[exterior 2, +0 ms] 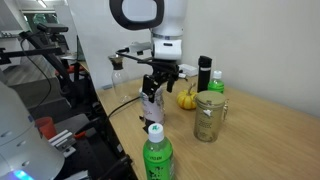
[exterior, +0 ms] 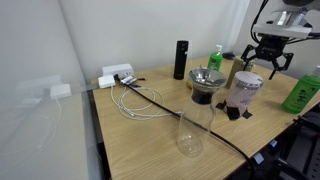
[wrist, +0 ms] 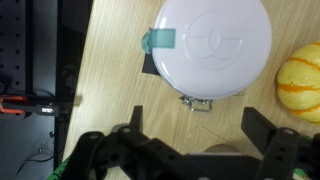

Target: Lift the lid of the white bowl

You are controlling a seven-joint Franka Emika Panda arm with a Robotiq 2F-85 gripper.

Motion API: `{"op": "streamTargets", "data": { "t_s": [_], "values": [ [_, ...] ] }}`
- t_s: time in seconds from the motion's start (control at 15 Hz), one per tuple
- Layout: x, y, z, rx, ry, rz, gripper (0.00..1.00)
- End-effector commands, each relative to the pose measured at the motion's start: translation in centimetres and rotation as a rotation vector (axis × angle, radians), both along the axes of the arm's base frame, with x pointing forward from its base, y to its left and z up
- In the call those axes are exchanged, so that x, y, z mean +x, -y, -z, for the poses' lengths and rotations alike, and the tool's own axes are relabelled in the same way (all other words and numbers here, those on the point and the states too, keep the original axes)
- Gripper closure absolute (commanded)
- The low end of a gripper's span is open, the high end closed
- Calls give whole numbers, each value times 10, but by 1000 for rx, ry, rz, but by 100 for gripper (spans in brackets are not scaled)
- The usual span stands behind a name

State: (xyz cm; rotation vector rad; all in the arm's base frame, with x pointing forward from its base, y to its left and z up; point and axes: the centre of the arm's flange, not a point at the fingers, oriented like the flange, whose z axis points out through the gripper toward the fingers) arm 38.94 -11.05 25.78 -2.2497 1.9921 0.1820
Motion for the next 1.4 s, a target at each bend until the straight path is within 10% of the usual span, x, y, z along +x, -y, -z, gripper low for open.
{"op": "streamTargets", "data": {
  "t_s": [0.0, 0.87, 1.33],
  "values": [
    [-1, -1, 4, -13, 11, -10, 0],
    [-4, -7, 8, -8, 0, -20, 8],
    [-4, -7, 8, -17, 3, -10, 62]
  ]
}}
